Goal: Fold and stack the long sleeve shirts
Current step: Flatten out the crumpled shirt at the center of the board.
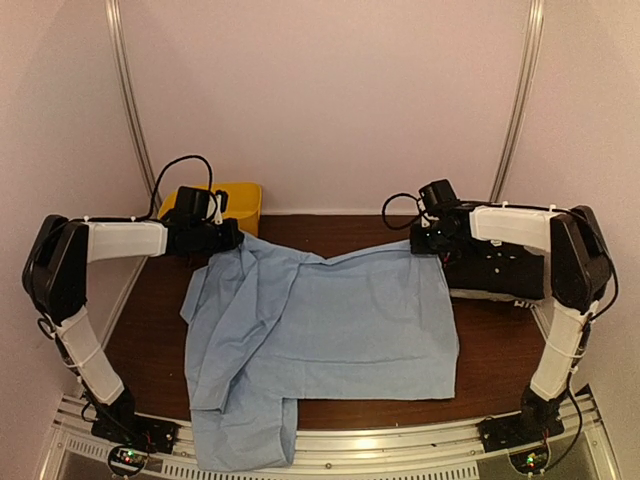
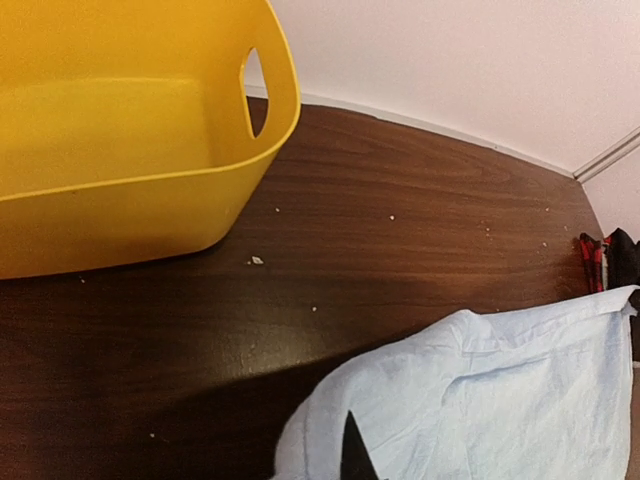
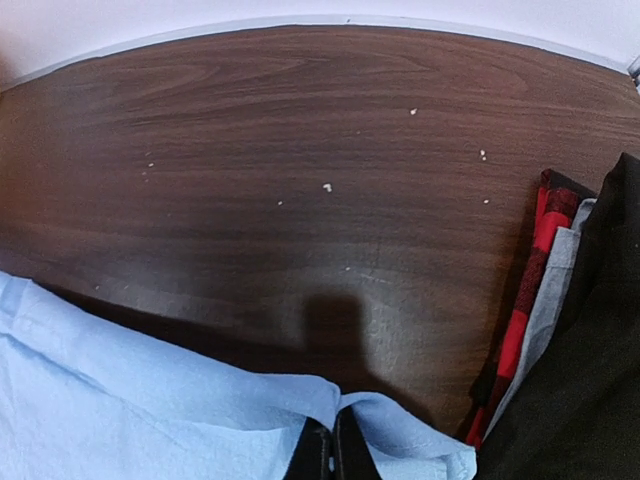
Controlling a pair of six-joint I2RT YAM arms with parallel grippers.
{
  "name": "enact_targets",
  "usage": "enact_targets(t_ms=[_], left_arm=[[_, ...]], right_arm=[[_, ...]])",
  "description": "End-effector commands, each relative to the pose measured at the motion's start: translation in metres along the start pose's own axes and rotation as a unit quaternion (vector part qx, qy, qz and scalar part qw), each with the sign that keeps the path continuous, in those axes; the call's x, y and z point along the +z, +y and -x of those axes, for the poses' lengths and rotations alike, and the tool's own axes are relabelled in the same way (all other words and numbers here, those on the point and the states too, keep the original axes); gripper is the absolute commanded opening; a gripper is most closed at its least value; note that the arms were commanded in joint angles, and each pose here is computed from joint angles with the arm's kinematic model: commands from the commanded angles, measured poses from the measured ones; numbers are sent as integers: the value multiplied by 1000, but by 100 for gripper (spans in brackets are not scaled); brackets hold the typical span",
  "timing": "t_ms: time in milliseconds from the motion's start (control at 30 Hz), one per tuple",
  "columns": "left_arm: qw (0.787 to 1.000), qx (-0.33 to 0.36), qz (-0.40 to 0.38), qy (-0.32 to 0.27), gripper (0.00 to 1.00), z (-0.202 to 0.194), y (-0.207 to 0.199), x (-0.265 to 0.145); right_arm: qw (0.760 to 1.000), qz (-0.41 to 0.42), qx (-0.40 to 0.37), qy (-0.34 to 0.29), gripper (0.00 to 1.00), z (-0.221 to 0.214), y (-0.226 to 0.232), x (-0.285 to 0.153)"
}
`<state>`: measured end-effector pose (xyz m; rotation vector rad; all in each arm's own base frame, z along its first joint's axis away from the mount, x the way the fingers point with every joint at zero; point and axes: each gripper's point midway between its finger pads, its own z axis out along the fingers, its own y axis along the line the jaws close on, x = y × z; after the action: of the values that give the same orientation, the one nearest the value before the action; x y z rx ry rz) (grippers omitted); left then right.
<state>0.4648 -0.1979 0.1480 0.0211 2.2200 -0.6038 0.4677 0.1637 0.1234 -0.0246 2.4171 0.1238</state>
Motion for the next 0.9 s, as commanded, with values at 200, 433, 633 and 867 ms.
enact_targets(t_ms=[200, 433, 633, 867], left_arm=[[1000, 1, 9, -13, 14, 9, 7, 14], [999, 0, 19, -35, 60, 23, 3, -9], [1000, 2, -11, -21, 74, 10, -6, -27], [997, -3, -75, 23, 80, -40, -15, -37]], right_arm=[[997, -80, 2, -3, 3, 32, -32, 38], [996, -92, -7, -13, 41, 42, -36, 25], [998, -59, -5, -37, 55, 43, -30, -10], [999, 28, -14, -41, 61, 13, 4, -45]])
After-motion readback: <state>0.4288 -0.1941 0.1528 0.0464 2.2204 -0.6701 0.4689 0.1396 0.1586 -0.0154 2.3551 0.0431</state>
